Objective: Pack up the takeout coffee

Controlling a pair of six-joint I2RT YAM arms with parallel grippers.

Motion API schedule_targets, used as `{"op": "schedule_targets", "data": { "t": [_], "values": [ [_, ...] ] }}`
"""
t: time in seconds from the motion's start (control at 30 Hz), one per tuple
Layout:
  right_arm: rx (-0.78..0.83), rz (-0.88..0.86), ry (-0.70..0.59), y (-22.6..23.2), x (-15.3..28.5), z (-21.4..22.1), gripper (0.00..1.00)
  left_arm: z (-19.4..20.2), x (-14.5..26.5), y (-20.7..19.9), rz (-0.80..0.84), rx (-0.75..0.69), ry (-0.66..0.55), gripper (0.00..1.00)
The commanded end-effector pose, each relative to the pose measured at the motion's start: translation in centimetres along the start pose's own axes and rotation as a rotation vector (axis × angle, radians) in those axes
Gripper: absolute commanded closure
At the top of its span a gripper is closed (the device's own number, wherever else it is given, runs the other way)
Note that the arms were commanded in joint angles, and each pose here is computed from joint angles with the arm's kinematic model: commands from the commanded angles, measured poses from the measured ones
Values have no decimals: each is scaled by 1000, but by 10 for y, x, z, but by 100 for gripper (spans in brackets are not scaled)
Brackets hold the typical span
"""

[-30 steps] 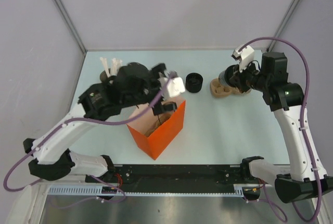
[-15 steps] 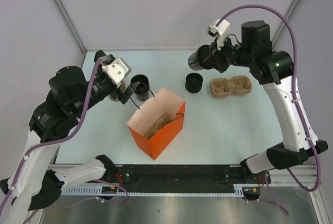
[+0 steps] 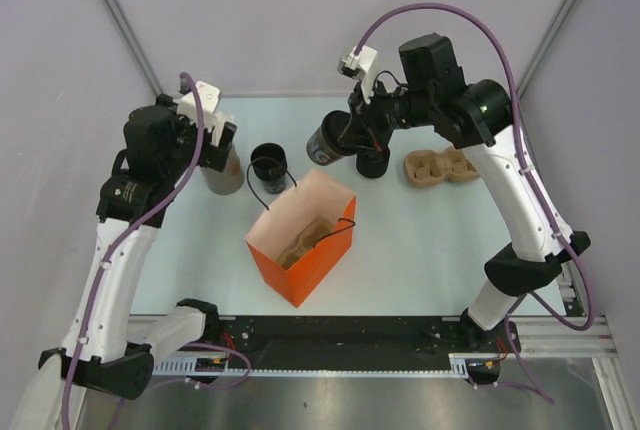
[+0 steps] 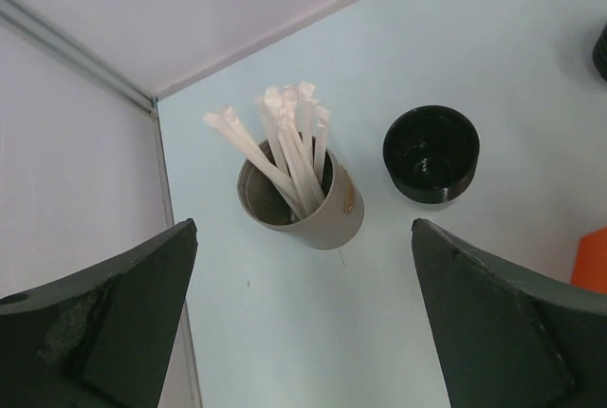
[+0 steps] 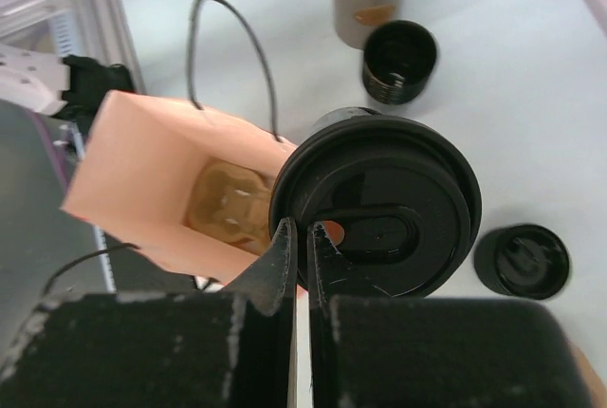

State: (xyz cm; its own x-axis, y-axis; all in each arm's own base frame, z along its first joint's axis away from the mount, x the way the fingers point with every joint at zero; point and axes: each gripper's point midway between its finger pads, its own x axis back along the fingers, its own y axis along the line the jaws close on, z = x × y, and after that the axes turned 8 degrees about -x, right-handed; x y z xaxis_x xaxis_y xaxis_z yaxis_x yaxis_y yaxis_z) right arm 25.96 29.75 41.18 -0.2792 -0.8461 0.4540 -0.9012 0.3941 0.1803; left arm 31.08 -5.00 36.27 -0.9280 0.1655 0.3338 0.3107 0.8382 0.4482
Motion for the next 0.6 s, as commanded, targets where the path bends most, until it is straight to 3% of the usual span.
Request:
{"op": "schedule_targets", "data": {
  "t": [0.0, 0.23, 0.47, 0.57],
  "values": [
    [1, -173, -34, 57, 12, -13, 100, -22, 2, 4, 16, 83, -124, 0],
    [-20, -324, 76, 98, 3, 18, 100, -15, -4, 4, 6, 113, -103, 0],
    [-59, -234, 247, 86, -38, 62, 100, -12, -2, 2, 3, 121, -108, 0],
    [-51, -154, 245, 68, -55, 64, 100, -9, 0, -1, 10, 121, -111, 0]
  ]
}}
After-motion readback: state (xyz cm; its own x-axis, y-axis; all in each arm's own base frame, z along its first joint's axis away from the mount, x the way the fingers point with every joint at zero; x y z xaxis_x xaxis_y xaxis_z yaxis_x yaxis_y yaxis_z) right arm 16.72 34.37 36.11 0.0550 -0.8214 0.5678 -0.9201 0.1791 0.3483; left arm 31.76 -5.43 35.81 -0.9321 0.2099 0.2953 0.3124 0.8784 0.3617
